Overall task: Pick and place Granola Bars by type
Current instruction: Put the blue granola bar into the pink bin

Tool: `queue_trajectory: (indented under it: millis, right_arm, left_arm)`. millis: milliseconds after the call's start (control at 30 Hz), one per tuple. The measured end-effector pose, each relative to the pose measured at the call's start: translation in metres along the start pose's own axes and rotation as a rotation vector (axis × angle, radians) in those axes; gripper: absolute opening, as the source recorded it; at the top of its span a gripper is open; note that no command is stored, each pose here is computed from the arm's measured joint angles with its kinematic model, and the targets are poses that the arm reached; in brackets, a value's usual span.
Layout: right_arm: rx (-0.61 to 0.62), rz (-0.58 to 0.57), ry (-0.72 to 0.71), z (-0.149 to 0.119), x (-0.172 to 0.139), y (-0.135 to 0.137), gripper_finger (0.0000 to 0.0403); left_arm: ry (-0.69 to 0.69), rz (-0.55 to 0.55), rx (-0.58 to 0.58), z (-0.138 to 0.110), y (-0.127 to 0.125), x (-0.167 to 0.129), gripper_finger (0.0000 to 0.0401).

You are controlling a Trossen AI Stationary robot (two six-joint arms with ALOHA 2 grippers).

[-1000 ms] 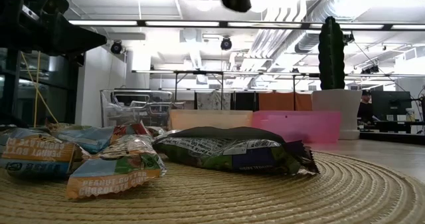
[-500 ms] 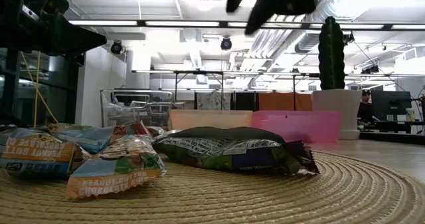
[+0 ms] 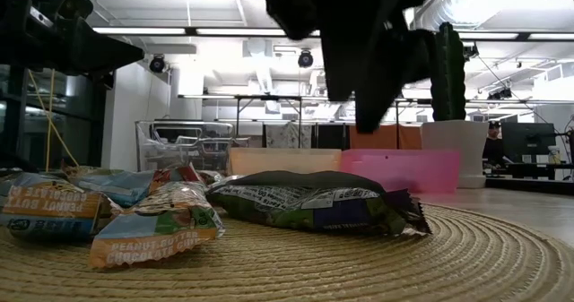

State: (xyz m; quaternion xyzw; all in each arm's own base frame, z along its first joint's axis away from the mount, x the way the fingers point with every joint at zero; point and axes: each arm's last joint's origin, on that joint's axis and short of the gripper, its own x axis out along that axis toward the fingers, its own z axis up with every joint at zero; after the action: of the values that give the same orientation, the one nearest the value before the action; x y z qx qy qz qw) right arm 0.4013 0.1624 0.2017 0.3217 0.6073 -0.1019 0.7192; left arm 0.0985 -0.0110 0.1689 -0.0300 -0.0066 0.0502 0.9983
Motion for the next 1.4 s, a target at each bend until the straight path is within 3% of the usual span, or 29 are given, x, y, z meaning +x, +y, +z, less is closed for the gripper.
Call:
queue_trajectory:
  millis: [400, 800, 1133, 1400]
  right_arm:
    - [0.001, 0.01, -0.06, 0.005, 0.01, 0.003, 0.0239]
    - [-0.004, -0.042, -0.102, 0.003, 0.015, 0.002, 0.0241]
    - [-0.028, -0.072, -0.024, -0.012, 0.056, 0.006, 0.0241]
    - [-0.001, -0.093, -0.118, -0.008, 0.06, 0.007, 0.024]
  left_arm:
    - [0.0, 0.001, 0.0, 0.0, 0.0, 0.0, 0.0001]
    - [0.0, 0.001, 0.0, 0.0, 0.0, 0.0, 0.0001]
    - [0.0, 0.001, 0.0, 0.0, 0.0, 0.0, 0.0001]
    - [0.0, 0.001, 0.0, 0.0, 0.0, 0.0, 0.0001]
